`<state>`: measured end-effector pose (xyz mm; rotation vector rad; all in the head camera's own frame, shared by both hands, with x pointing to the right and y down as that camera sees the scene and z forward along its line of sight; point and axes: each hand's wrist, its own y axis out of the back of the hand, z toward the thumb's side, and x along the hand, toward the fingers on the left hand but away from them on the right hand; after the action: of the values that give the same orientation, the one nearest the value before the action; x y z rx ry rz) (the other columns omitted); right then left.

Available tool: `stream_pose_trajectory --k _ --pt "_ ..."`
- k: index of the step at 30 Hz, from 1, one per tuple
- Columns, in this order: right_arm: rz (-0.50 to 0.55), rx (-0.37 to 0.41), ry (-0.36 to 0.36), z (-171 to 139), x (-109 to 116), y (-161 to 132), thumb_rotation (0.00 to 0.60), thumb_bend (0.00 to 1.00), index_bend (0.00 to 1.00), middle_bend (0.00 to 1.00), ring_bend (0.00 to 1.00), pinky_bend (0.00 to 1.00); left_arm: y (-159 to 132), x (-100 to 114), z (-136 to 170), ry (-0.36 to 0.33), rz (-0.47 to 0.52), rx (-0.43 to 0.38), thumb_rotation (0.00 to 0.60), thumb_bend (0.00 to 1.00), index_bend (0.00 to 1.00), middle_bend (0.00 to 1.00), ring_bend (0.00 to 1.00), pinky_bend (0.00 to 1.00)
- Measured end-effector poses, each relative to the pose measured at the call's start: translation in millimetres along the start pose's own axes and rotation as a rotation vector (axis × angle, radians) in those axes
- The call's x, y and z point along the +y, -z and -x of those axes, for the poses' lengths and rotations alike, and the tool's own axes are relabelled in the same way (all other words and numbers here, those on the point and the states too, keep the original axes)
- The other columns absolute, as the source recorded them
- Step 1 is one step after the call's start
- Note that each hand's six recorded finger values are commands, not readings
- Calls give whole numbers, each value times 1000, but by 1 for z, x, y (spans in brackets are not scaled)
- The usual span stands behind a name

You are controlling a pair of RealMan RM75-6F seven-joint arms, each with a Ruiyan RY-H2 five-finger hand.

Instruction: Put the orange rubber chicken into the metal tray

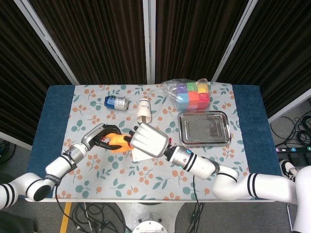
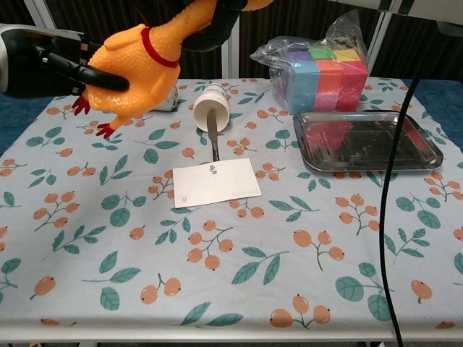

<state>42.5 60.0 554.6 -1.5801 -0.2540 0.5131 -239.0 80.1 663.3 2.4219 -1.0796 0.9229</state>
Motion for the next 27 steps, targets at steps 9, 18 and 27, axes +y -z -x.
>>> stream_pose_trajectory --k 9,18,27 --pt "7 -30 -15 2 -8 9 600 402 905 721 676 925 0 -6 8 37 9 -37 600 309 186 164 132 227" --pt "19 -35 -5 9 -9 8 600 402 905 722 676 925 -1 -10 10 59 11 -62 600 275 176 162 130 225" --pt "29 -24 -7 10 -11 3 600 402 905 723 676 925 -1 -13 8 96 23 -60 600 303 367 351 282 336"
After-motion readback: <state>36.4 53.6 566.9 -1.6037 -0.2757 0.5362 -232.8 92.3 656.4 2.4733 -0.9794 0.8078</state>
